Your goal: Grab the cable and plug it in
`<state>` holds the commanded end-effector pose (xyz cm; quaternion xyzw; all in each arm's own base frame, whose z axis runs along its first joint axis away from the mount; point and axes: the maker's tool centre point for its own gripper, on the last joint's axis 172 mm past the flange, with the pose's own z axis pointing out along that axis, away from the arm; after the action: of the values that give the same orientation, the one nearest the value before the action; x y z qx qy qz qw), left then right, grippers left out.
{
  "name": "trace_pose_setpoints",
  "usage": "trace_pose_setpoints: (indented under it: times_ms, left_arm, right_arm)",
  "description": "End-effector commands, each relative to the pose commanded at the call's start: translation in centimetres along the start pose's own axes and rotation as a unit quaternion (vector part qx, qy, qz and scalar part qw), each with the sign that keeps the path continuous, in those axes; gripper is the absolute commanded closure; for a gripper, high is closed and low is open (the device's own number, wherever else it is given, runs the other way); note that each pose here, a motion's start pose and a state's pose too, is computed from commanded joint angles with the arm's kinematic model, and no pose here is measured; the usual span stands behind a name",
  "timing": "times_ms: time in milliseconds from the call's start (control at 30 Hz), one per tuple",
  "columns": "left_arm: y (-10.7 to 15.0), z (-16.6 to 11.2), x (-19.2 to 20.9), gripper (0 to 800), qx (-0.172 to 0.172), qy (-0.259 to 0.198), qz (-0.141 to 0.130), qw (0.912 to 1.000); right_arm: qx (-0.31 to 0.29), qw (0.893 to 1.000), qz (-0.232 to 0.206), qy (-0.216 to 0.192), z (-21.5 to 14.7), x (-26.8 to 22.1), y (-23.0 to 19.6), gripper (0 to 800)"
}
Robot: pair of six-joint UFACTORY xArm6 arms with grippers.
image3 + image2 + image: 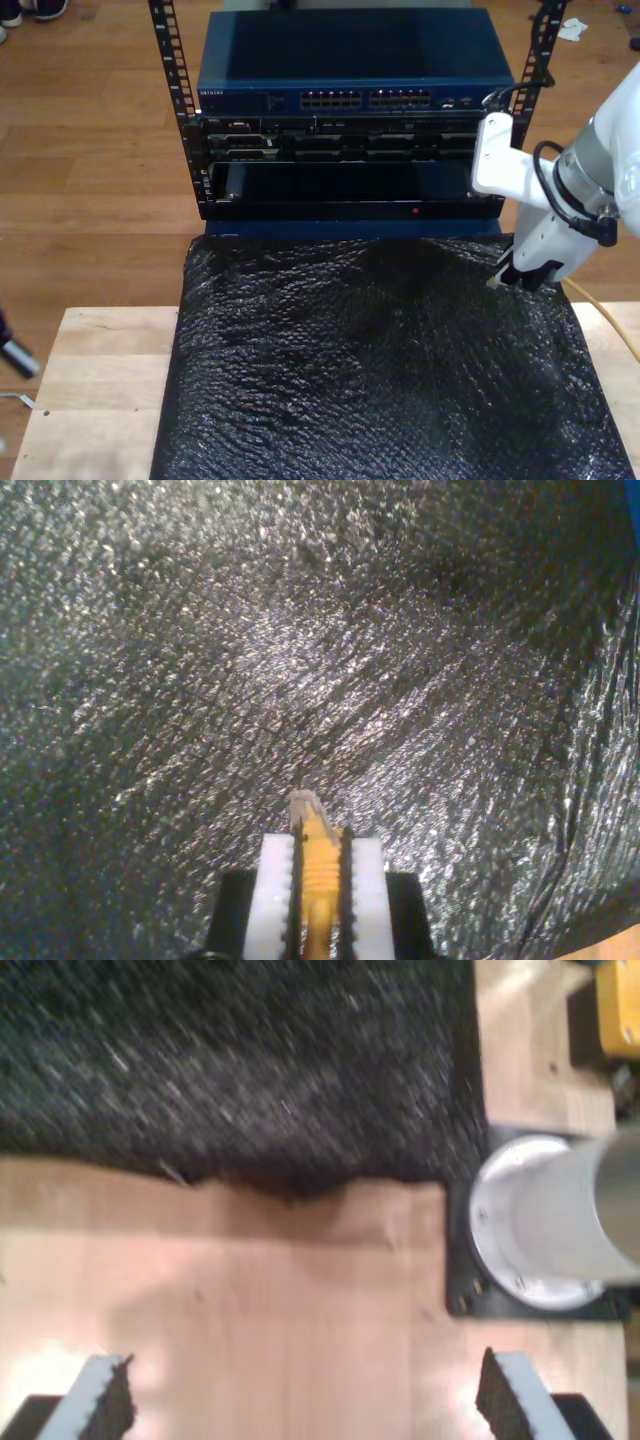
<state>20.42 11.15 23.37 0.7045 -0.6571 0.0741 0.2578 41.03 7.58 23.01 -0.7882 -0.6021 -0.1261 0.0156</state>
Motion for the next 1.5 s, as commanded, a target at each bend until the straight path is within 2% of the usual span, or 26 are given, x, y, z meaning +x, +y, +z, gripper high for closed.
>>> trace_pose_setpoints:
  times_ms: [300, 600, 733, 1033, 1500]
  left_arm:
    - [6.3, 3.1, -5.9, 0, -0.014, 0.020, 0.019, 0.9995]
    - [11.4, 8.2, -8.0, 0, -0.030, 0.044, 0.025, 0.9983]
    - [12.5, 9.6, -7.5, 0, -0.039, 0.043, 0.041, 0.9975]
    - [15.5, 12.4, -6.8, 0, -0.067, 0.029, 0.059, 0.9955]
    - [15.9, 15.4, -8.1, 0, -0.060, 0.018, 0.072, 0.9955]
  right_arm:
    - [0.004, 1.000, 0.004, -0.002, 0.7, 0.0, -0.1, 800]
    - [0.005, 1.000, 0.005, -0.004, 1.8, -0.4, -0.5, 799]
    - [0.001, 1.000, 0.002, -0.007, 2.1, -0.6, -0.5, 800]
    - [0.007, 1.000, 0.001, -0.010, 2.6, -0.7, -0.7, 799]
    - [0.015, 1.000, 0.000, -0.015, 3.6, -1.3, -1.5, 799]
